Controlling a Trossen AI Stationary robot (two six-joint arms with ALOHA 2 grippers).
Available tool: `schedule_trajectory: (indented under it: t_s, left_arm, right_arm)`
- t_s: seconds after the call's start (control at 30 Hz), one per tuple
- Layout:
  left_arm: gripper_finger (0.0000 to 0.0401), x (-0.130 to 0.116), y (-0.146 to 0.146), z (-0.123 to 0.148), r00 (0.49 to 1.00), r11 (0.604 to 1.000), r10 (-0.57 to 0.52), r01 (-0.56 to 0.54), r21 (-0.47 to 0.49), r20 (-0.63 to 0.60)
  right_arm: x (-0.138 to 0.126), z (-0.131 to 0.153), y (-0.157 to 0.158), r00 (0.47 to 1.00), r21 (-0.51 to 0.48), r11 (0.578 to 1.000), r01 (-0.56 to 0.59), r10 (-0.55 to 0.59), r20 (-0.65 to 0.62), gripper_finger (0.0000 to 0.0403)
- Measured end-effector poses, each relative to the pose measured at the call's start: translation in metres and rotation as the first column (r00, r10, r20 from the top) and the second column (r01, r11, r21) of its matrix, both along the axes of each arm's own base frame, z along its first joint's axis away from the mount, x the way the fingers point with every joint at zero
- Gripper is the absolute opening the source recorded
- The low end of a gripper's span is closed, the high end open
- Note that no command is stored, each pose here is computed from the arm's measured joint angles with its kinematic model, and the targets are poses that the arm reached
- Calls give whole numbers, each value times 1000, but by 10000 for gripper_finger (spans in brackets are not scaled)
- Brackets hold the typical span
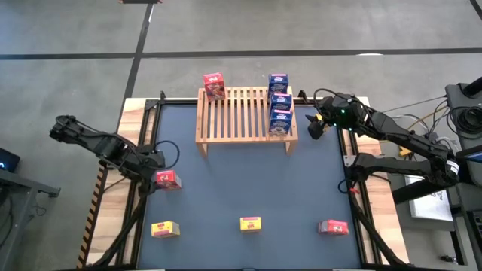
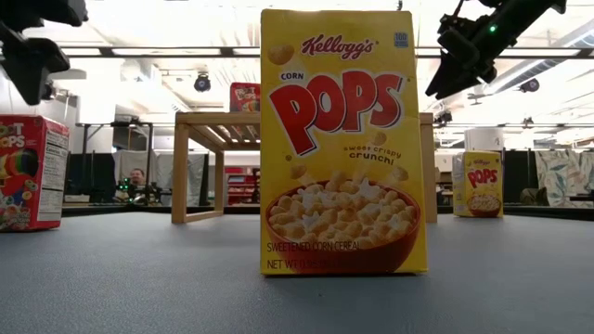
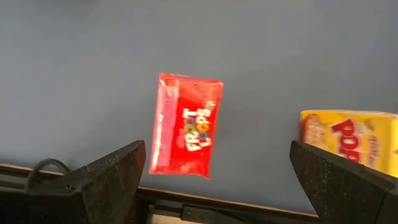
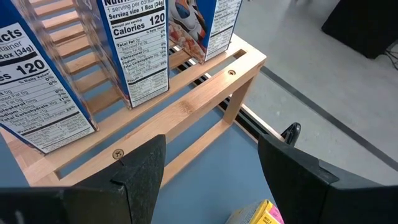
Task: Stack cereal on shelf
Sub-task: Put the top red cereal box on the shelf aligned with the red cereal box
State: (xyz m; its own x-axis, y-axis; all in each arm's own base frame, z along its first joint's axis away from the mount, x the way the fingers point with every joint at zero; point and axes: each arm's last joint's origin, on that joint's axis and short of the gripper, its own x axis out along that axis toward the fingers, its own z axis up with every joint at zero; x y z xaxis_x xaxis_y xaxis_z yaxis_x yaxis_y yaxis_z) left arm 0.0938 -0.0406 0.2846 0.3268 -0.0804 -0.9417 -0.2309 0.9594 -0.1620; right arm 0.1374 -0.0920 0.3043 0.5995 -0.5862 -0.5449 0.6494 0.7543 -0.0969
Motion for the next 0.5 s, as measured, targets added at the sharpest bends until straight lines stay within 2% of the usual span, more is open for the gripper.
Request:
schedule_trajectory:
  t_s: [0.27,0.5]
  left_arm:
    - [382,-5,3,-21,998,997,-15,19,71,-55]
    - [382,-8,7,-20,1000,994,2,1,113,-25]
  right_arm:
    - [0,0,0,1000,-4,1000,-1,1,2,244]
    - [0,0,0,1000,-4,1000,-1,1,2,244]
